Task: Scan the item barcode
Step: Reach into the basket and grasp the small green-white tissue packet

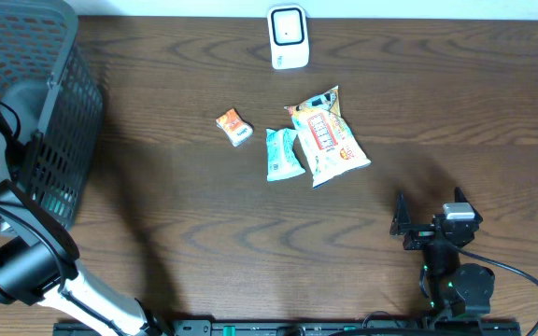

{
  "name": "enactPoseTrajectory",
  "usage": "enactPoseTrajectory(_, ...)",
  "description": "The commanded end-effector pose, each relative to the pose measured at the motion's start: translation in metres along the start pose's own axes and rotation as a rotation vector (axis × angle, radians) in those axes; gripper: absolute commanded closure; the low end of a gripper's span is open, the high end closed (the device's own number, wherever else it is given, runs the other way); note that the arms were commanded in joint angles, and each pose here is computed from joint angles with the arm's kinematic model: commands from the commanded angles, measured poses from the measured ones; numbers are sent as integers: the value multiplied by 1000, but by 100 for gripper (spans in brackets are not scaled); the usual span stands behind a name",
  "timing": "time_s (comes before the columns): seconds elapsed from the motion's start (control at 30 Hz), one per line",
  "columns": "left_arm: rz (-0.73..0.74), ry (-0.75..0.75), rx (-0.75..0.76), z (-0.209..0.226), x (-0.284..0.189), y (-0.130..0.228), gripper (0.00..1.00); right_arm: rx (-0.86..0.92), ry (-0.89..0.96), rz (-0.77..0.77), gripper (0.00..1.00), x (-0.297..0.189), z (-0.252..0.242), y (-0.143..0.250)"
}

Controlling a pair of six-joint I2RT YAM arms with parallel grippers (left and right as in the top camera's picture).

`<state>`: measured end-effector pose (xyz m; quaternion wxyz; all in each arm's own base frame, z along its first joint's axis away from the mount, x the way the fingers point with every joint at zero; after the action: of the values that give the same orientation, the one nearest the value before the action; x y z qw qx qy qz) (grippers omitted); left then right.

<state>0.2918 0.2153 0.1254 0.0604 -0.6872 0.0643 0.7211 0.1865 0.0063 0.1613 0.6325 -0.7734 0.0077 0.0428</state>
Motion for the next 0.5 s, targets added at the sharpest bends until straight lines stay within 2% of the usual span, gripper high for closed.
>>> enactPoseTrajectory(0.0, -5, -72, -19, 8, 14, 3, 16, 11, 10, 2, 1, 0, -1, 1)
enactPoseTrajectory(0.47, 29, -107, -16, 10, 35, 6, 16, 10, 10, 2, 1, 0, -1, 1)
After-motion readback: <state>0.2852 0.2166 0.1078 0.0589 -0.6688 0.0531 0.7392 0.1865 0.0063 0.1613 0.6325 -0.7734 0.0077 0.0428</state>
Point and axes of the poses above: each gripper's point midway between its finger pads, its own x axis out along the fingers, its own z axis along the line the jaws close on, y = z × x, the point moved 6 cm from there along -x, back along the fingers, and after that the axes turned 11 degrees about -x, right-handed, at the moved point
